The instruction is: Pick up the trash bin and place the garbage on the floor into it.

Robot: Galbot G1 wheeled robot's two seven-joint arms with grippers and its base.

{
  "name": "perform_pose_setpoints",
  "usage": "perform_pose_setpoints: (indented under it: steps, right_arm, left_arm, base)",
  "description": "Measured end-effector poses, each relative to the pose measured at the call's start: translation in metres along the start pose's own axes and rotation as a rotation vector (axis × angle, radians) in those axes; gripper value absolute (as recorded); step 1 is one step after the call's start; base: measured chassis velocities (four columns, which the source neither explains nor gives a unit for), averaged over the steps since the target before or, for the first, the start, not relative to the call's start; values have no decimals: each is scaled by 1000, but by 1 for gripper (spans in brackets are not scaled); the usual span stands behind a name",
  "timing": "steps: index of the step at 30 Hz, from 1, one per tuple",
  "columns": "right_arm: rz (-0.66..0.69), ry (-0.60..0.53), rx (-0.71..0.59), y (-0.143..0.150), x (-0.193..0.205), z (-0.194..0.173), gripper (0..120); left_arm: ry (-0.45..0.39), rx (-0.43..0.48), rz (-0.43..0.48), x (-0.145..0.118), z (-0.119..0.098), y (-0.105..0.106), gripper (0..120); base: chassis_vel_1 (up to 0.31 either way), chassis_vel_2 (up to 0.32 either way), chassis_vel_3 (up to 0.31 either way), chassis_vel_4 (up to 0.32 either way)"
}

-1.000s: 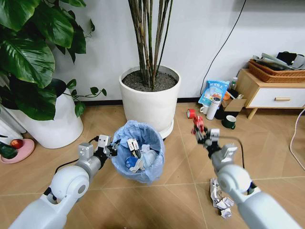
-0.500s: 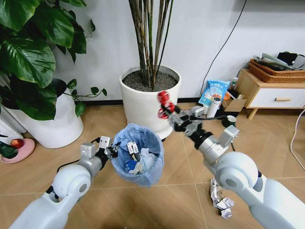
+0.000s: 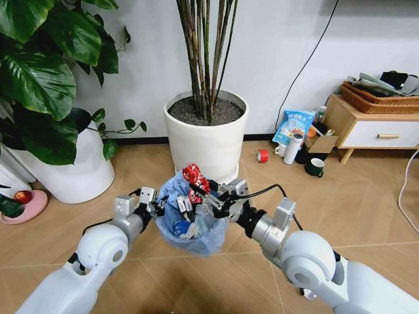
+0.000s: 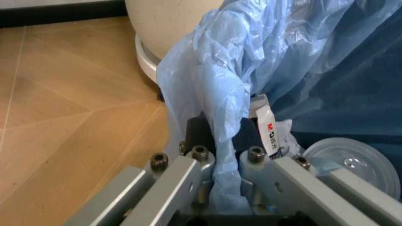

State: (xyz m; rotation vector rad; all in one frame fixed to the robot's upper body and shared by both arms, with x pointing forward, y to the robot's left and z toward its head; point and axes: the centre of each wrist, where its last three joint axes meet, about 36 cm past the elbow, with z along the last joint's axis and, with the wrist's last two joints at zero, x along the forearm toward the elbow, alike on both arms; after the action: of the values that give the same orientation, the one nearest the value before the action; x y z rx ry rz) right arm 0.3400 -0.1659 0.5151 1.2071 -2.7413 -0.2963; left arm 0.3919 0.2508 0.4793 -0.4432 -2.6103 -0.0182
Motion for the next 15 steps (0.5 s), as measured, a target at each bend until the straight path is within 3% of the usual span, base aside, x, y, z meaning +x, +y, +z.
perform_pose_setpoints:
  steps: [6,8,15]
  right_arm:
    - [4,24,-9,0,-6,7,70]
    - [6,26,-10,-1,-9,8,82]
    - [81,-25,-2,-11,-8,-1,99]
  left_arm:
    - [-2,-1,-2,1,0,0,0]
    - [-3,-2,-3,2,-1,1,0]
    - [-4,-2,-5,2,-1,2,0]
  base:
    - [0,0,0,0]
    - [0,0,0,0]
    - [0,0,0,0]
